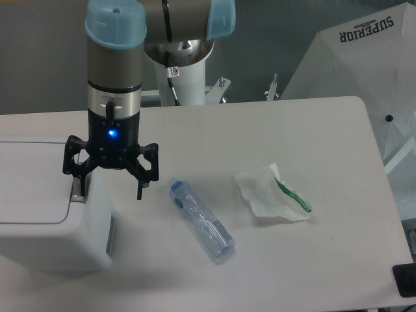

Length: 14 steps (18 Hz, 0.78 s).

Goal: Open the trash can

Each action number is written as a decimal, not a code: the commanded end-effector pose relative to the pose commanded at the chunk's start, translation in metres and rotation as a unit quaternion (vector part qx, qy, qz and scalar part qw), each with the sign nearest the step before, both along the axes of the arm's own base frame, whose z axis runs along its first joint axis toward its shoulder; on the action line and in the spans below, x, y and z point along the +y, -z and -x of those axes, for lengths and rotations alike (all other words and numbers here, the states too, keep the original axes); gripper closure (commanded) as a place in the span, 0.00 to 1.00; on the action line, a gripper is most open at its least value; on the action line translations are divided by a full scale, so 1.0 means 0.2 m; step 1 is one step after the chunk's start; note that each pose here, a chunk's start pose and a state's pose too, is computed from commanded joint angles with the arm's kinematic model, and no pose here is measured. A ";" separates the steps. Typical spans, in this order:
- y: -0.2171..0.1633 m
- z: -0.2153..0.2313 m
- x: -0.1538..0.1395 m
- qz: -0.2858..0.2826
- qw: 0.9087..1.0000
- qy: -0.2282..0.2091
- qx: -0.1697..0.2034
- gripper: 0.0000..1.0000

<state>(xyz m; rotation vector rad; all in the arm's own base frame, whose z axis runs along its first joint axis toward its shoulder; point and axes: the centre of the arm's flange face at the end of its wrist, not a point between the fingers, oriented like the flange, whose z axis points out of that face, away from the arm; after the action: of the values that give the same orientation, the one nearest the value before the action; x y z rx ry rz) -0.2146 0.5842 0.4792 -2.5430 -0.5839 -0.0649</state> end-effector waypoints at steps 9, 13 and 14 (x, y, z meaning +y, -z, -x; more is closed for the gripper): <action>0.01 0.01 0.01 0.000 1.000 -0.003 -0.002 0.00; -0.07 0.01 0.00 -0.012 1.000 -0.001 0.005 0.00; -0.09 0.02 -0.02 -0.014 1.000 -0.004 0.008 0.00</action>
<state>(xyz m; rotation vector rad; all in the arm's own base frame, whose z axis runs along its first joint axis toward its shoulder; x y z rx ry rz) -0.2184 0.5805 0.4964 -2.5119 -0.5825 -0.0494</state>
